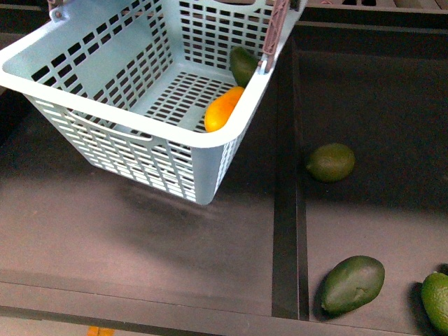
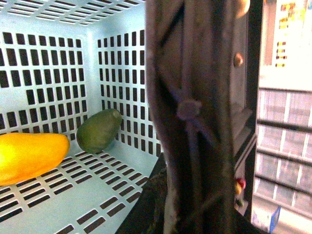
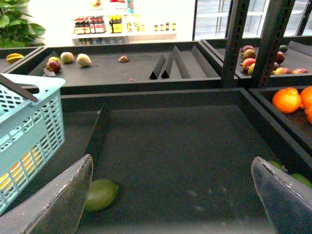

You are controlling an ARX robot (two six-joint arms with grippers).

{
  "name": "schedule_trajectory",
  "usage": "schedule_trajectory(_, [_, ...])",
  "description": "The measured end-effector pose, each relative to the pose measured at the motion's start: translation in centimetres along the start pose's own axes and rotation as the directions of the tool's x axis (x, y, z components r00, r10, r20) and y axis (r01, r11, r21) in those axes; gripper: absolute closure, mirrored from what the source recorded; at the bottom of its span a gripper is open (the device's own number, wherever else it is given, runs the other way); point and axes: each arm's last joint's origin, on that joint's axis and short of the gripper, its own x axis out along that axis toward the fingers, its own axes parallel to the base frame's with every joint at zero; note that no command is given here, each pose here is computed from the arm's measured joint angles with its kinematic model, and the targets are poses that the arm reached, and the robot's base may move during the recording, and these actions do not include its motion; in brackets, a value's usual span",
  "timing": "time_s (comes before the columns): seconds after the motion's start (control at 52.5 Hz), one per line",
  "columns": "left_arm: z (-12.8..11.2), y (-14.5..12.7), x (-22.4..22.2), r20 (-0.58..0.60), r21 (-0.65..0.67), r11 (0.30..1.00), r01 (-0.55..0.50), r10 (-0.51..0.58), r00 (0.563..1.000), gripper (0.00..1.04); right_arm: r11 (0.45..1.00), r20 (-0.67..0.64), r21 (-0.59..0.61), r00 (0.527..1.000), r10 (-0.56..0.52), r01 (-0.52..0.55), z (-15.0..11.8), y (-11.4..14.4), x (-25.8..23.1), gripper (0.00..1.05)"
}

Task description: Pick mango and avocado into basket

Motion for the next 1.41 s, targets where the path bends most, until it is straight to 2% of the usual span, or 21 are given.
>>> schedule_trajectory(0.171, [1.6, 1.3, 3.7, 0.105, -0.077, 0.996, -0.037, 0.045, 0.993, 1.0, 1.0, 0.0, 0.0, 1.0, 0.0, 0.0, 0.0, 0.0, 0.0, 0.09])
schedule_trajectory(0.381, [1.6, 3.3, 4.6, 0.104, -0.118, 0.992, -0.047, 0.06, 0.993, 1.0, 1.0, 0.0, 0.0, 1.0, 0.0, 0.0, 0.0, 0.0, 0.0, 0.09])
schedule_trajectory(0.495, [1.6, 3.7, 4.7, 0.087, -0.125, 0.991, -0.056, 0.067, 0.994, 0.82, 1.0, 0.0, 0.0, 1.0, 0.0, 0.0, 0.0, 0.0, 0.0, 0.09])
schedule_trajectory(0.552, [1.7, 3.4, 4.4, 0.082, -0.132, 0.99, -0.049, 0.06, 0.995, 0.69, 1.0, 0.0, 0.0, 1.0, 0.0, 0.0, 0.0, 0.0, 0.0, 0.09])
schedule_trajectory(0.686, [1.8, 3.0, 3.4, 0.07, -0.131, 0.989, -0.068, 0.077, 0.995, 0.5, 1.0, 0.0, 0.0, 1.0, 0.0, 0.0, 0.0, 0.0, 0.0, 0.09])
schedule_trajectory(0.952, [3.0, 2.7, -1.2, 0.095, -0.128, 0.985, -0.117, 0.13, 0.987, 0.07, 1.0, 0.0, 0.0, 1.0, 0.0, 0.0, 0.0, 0.0, 0.0, 0.09])
schedule_trajectory(1.105, [4.6, 2.3, -6.9, 0.153, -0.088, 0.985, -0.146, 0.158, 0.976, 0.08, 1.0, 0.0, 0.0, 1.0, 0.0, 0.0, 0.0, 0.0, 0.0, 0.09])
schedule_trajectory(1.257, [5.1, 2.0, -7.8, 0.164, -0.088, 0.988, -0.127, 0.14, 0.976, 0.08, 1.0, 0.0, 0.0, 1.0, 0.0, 0.0, 0.0, 0.0, 0.0, 0.09])
schedule_trajectory(1.276, [5.1, 2.2, -7.6, 0.157, -0.057, 0.992, -0.113, 0.121, 0.98, 0.1, 1.0, 0.0, 0.0, 1.0, 0.0, 0.0, 0.0, 0.0, 0.0, 0.09])
schedule_trajectory(1.314, [5.5, 3.5, -7.2, 0.121, 0.175, 0.983, 0.063, -0.085, 0.989, 0.21, 1.0, 0.0, 0.0, 1.0, 0.0, 0.0, 0.0, 0.0, 0.0, 0.09])
schedule_trajectory(1.371, [6.0, 5.3, -7.7, 0.127, 0.393, 0.9, 0.19, -0.258, 0.958, 0.31, 1.0, 0.0, 0.0, 1.0, -0.001, 0.001, 0.0, 0.0, 0.0, 0.09])
schedule_trajectory(1.39, [6.5, 6.5, -8.4, 0.141, 0.558, 0.8, 0.22, -0.353, 0.925, 0.37, 1.0, 0.0, 0.0, 1.0, -0.001, 0.001, 0.0, 0.0, 0.0, 0.09])
schedule_trajectory(1.41, [7.0, 7.4, -9.2, 0.153, 0.662, 0.717, 0.219, -0.415, 0.897, 0.42, 1.0, 0.0, 0.0, 1.0, -0.001, 0.001, 0.0, 0.0, 0.0, 0.09])
